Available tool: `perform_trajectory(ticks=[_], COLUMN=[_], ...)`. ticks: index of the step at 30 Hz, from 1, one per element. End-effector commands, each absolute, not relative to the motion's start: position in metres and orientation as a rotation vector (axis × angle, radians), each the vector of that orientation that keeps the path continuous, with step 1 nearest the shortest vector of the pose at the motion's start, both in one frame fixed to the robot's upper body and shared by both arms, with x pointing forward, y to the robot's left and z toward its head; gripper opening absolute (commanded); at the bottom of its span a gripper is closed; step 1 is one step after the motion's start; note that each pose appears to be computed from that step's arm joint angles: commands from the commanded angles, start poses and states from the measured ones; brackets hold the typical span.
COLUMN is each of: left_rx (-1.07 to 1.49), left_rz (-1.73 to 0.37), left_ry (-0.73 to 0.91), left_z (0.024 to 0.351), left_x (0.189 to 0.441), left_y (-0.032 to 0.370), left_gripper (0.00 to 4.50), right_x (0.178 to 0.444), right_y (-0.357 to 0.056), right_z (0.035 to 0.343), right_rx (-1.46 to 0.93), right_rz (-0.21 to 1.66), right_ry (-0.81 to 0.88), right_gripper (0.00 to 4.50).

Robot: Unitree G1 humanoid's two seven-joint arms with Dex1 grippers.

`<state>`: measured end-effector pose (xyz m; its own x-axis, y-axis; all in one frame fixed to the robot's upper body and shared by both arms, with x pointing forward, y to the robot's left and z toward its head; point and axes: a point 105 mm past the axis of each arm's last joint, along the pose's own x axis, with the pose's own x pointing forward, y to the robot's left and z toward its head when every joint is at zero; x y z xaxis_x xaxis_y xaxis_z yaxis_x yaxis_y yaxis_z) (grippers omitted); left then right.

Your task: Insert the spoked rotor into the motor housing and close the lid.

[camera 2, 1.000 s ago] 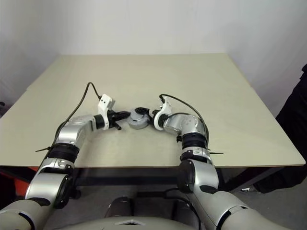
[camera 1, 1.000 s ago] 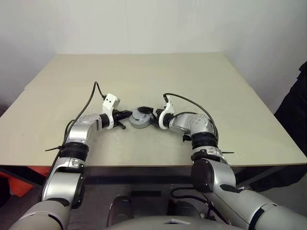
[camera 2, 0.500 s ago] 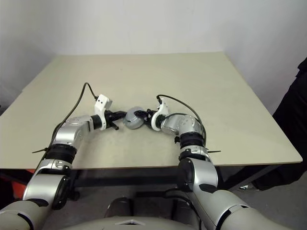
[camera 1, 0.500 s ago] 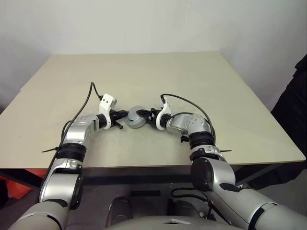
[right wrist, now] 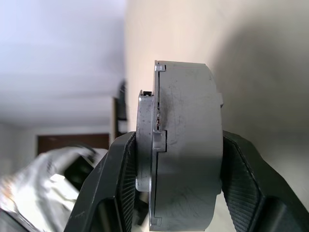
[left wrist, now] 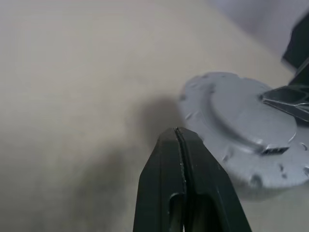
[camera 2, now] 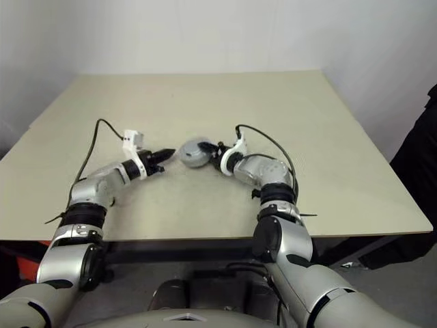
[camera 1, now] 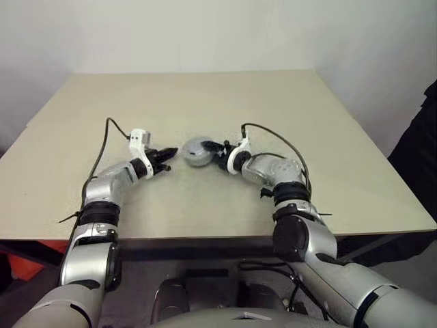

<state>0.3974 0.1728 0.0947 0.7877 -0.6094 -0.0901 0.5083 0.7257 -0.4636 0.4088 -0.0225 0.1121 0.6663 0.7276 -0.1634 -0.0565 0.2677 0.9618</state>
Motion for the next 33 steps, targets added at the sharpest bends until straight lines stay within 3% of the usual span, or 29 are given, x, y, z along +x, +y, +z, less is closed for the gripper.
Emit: perform_trajectory(ticks=[1,4,7,17,29,33], left_rx=[-0.55,-0.711,-0.937,-1.256,-1.262,-1.274], left_rz=[-0.618,-0.666,-0.662,-0.747,-0.851,-0.832], left_ry=[0.159,0.115,0.023,-0.023,0.124,0.108], left_z=[0.119,0.129,0.146,0.167,0.168,0.166], left_x=[0.399,0.391,0.387,0.375,0.38,0.379], left_y=[0.181,0.183,0.196,0.192,0.139,0.144], left_gripper=[0.0,0.0,0.64,4.08,4.08,3.16], right_x=[0.42,0.418,0.414,0.388,0.378,0.383], right_y=[-0.021,-0.01,0.003,0.033,0.038,0.033], right_z=[0.168,0.187,0.201,0.203,0.205,0.204], right_rx=[1.282,1.297,1.277,1.165,1.107,1.09], right_rz=[0.699,0.76,0.818,0.941,0.978,0.94], right_ry=[0.525,0.512,0.52,0.621,0.62,0.585], right_gripper=[2.01,2.01,2.01,2.01,2.01,2.01])
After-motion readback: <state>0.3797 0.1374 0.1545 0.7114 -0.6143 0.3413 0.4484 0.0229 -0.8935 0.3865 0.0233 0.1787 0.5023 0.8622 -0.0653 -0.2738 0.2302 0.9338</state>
